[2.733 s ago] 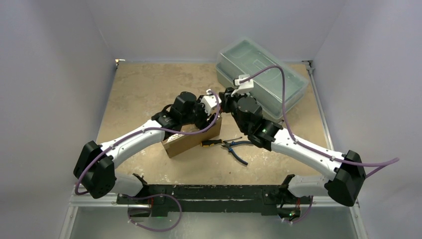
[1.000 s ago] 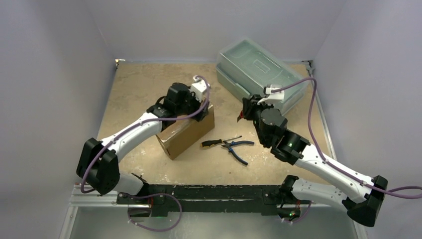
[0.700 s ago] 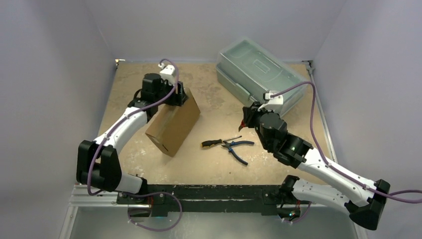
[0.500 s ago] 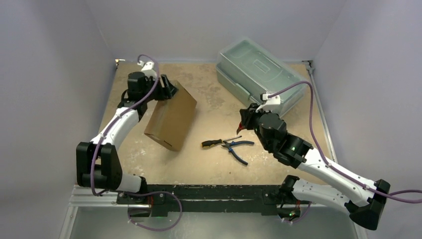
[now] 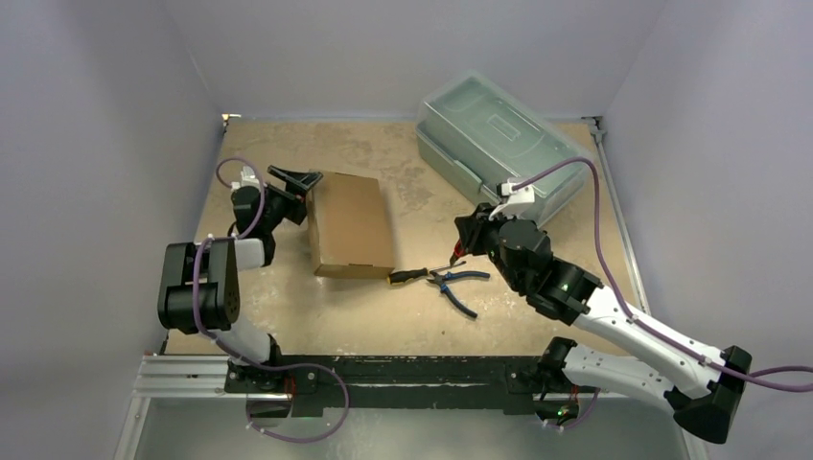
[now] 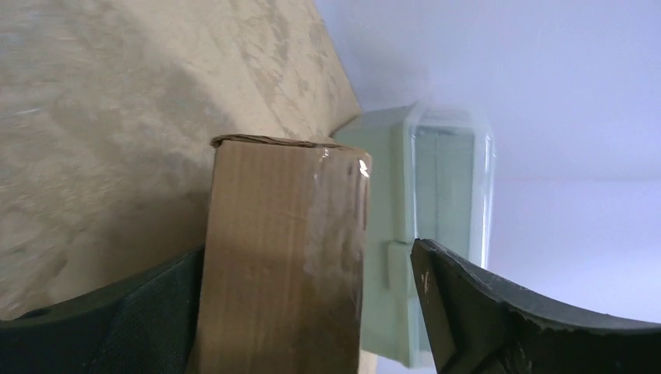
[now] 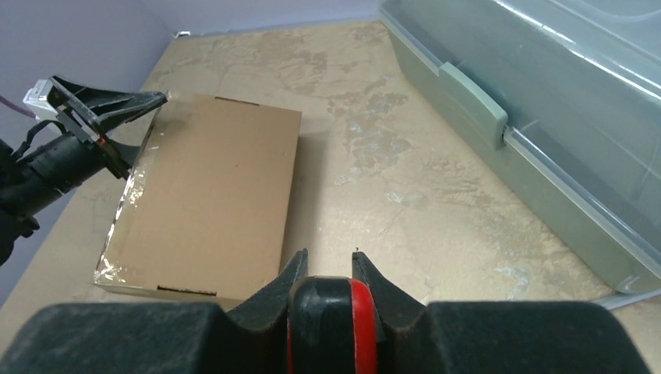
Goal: Unpack the express box
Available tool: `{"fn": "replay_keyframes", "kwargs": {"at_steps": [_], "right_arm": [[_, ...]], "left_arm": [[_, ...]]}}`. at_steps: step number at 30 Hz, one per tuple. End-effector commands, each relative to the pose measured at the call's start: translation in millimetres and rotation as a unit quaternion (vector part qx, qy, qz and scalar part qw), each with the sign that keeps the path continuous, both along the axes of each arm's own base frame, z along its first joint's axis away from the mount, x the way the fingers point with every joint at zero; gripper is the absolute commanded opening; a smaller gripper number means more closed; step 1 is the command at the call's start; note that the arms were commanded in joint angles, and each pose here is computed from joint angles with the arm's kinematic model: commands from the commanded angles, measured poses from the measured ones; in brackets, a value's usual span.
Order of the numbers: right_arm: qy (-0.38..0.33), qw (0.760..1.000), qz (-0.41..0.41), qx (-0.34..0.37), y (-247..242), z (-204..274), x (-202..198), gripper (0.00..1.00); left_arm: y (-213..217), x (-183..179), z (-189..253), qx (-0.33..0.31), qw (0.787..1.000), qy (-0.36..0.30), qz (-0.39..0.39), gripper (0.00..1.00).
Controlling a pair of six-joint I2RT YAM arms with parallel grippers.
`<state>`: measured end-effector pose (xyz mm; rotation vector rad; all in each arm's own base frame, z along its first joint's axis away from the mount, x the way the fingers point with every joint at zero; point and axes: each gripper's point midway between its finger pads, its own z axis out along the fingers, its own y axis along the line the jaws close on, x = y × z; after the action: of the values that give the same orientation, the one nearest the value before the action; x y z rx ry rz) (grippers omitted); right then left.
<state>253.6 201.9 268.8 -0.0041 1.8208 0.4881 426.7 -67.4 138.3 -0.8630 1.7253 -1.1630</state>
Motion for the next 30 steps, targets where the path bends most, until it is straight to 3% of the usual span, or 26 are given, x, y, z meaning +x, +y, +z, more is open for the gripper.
{"fn": "replay_keyframes", "kwargs": {"at_steps": [1,4,7,12,18,22,27,30], "right_arm": [[-0.011,0.999,0.013,0.033,6,12,-3,0.0],[-0.009,0.999,0.015,0.032,8,7,-3,0.0],[-0.006,0.999,0.022,0.029,13,3,-2,0.0],[0.005,0.998,0.068,0.017,41,-7,0,0.0],[0.012,0.982,0.189,0.007,118,-14,-29,0.0],[0.039,0.961,0.272,0.04,168,-26,-52,0.0],[0.061,0.954,0.287,0.062,198,-47,-60,0.0],[0.063,0.956,0.28,0.064,201,-47,-56,0.0]], "left_arm": [[20,6,27,0.035,0.997,-0.002,0.065,0.99],[48,-11,-4,0.162,0.976,0.113,0.097,0.99],[83,-38,-11,0.25,0.939,0.186,0.148,0.99],[118,-75,-19,0.32,0.885,0.276,0.198,0.99],[94,-101,-47,0.322,0.893,0.293,0.116,0.93],[71,-116,-51,0.307,0.91,0.275,0.051,0.75],[54,-140,-51,0.274,0.919,0.283,0.029,0.69],[46,-157,-55,0.236,0.926,0.291,0.041,0.52]]}}
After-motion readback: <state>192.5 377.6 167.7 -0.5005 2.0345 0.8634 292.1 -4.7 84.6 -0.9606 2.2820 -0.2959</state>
